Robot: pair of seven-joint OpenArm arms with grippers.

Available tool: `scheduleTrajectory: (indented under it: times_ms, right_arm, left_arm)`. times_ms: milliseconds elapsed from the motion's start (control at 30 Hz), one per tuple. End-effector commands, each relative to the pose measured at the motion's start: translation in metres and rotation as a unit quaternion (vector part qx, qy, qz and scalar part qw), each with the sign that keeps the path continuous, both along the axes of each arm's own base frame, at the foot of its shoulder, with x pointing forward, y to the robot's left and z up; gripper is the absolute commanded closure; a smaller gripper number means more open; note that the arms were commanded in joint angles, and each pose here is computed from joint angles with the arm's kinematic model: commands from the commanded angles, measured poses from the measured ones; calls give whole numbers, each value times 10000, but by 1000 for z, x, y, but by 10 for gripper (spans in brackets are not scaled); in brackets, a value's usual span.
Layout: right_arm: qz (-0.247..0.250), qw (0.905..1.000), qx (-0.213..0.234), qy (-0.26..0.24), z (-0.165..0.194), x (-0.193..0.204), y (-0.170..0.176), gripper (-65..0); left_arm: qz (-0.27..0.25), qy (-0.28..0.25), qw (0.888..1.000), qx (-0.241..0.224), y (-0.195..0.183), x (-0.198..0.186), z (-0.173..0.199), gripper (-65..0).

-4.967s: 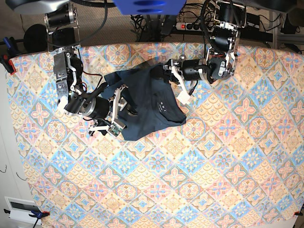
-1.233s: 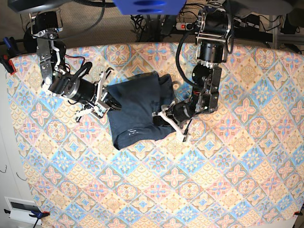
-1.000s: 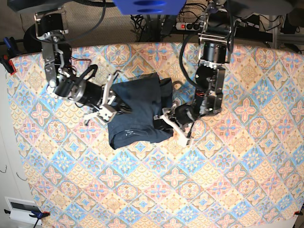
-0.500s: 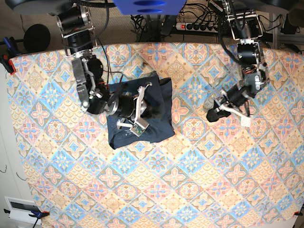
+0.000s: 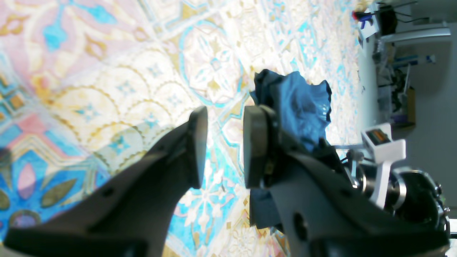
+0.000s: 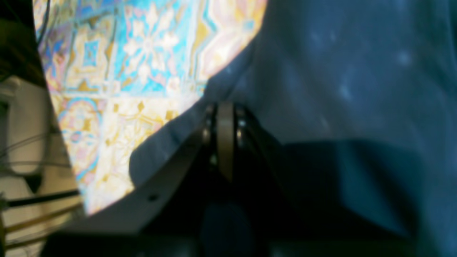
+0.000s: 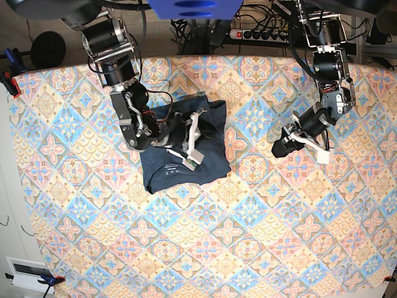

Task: Layout the t-shirt on the table in an organized manner, then fold the t-shirt properly
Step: 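Press the folded bundle flat with the right gripper, left gripper withdrawn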

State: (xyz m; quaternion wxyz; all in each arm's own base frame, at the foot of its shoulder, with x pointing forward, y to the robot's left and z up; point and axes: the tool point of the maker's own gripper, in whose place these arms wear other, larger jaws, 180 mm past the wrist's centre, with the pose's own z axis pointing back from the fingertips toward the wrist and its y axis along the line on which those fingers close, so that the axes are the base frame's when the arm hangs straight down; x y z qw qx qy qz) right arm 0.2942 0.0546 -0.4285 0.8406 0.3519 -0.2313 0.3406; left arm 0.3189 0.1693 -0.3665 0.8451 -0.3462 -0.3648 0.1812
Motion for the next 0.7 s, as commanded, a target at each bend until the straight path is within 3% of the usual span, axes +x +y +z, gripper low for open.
scheduleTrajectory:
  times_ms: [0, 133, 433, 567, 667]
  right_arm:
    - [104, 9996, -200, -141, 0, 4, 1, 0]
    - [281, 9956, -835, -334, -15, 3, -9, 0]
    - [322, 9954, -855, -275, -20, -6, -5, 0]
    - [327, 9959, -847, -37, -34, -28, -6, 0]
    - [240, 9932, -1143, -36, -44, -28, -27, 0]
  left_arm:
    - [22, -270, 9996, 2, 4, 9, 15, -158]
    - [23, -266, 9996, -12, 3, 9, 15, -158]
    - [18, -268, 9996, -31, 2, 8, 15, -158]
    - [18, -268, 9996, -31, 2, 8, 15, -158]
    - [12, -274, 9996, -30, 2, 8, 15, -158]
